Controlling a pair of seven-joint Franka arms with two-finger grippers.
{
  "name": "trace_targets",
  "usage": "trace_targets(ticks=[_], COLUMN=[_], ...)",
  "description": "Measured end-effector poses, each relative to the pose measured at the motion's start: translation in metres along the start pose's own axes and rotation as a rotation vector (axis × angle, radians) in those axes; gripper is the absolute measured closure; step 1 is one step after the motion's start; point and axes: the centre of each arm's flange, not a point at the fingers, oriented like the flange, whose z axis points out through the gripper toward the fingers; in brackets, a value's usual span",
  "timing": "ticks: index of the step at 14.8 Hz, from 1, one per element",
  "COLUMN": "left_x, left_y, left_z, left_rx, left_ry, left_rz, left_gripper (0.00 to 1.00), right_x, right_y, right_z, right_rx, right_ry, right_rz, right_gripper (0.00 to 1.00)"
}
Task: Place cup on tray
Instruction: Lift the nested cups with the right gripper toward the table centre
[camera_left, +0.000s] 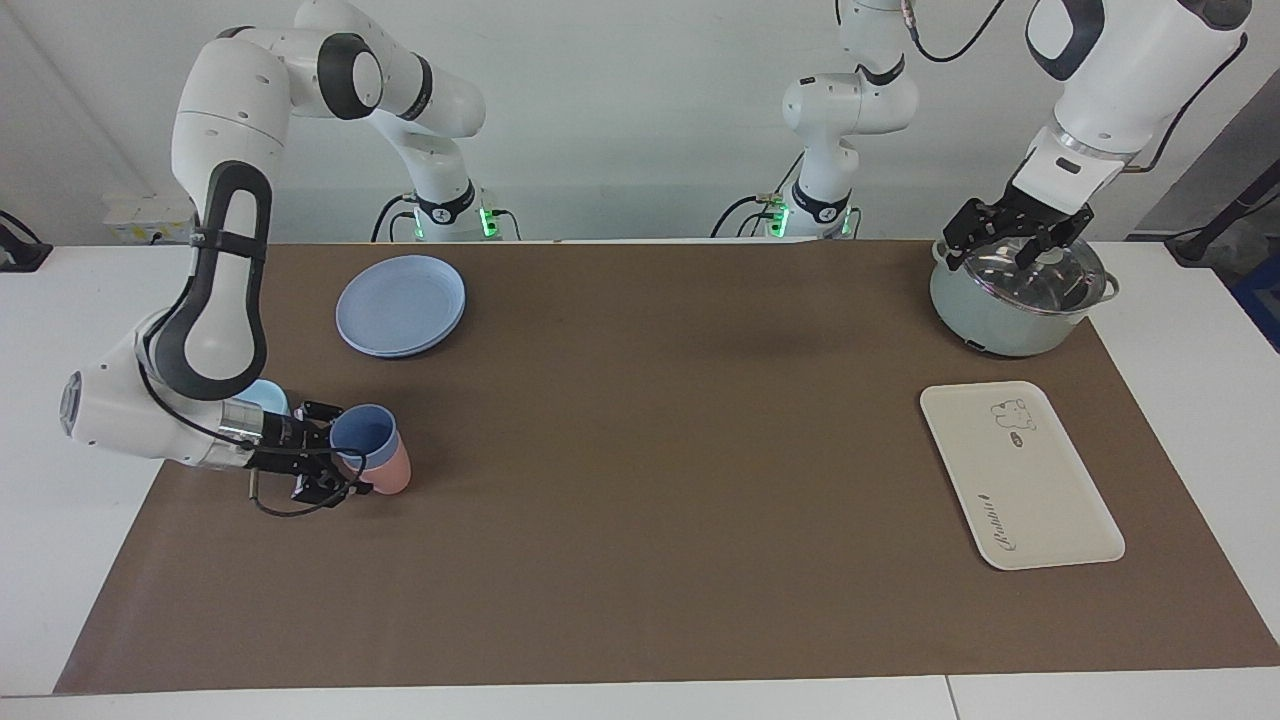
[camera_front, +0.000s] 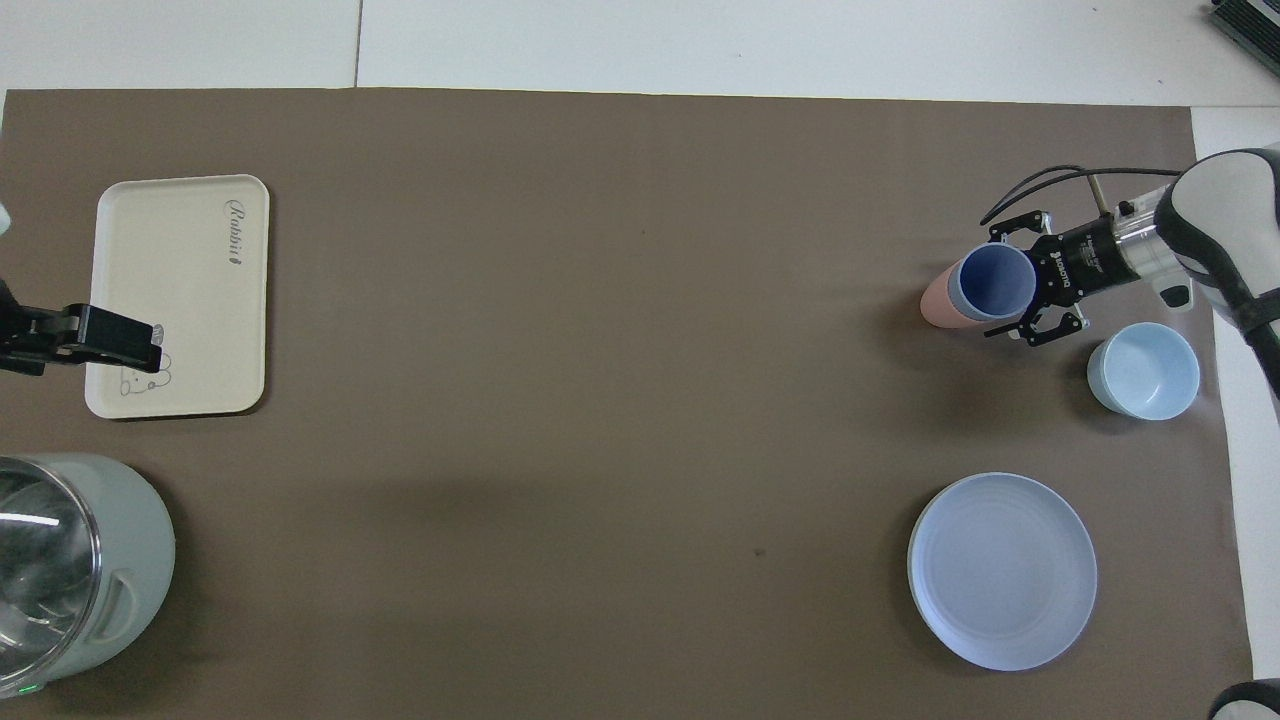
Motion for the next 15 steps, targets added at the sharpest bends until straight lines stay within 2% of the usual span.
trace_targets(ticks=[7, 9, 10, 11, 13, 15], left_x=[0.000, 0.000, 0.000, 0.000, 0.000, 0.000], left_y=[0.000, 0.000, 0.000, 0.000, 0.000, 0.000], left_z=[0.000, 0.000, 0.000, 0.000, 0.000, 0.000], left_rx=[0.000, 0.000, 0.000, 0.000, 0.000, 0.000], left_ry=[0.000, 0.000, 0.000, 0.000, 0.000, 0.000], left_rz=[0.000, 0.000, 0.000, 0.000, 0.000, 0.000], left_gripper=[0.00, 0.00, 0.00, 0.00, 0.00, 0.00], right_x=[-0.001, -0.007, -0.011, -0.018, -0.040, -0.075], right_y=[-0.001, 0.000, 0.000, 0.000, -0.006, -0.014], right_z=[0.023, 0.026, 0.027, 0.030, 0.035, 0.039], right_rx=[0.100, 0.106, 0.105, 0.099, 0.085, 0.071], right_ry=[-0.044, -0.070, -0.092, -0.116, -0.139, -0.135], right_rz=[0.049, 0.055, 0.055, 0.052, 0.024, -0.007], right_gripper=[0.05, 0.08, 0.15, 0.21, 0.21, 0.21])
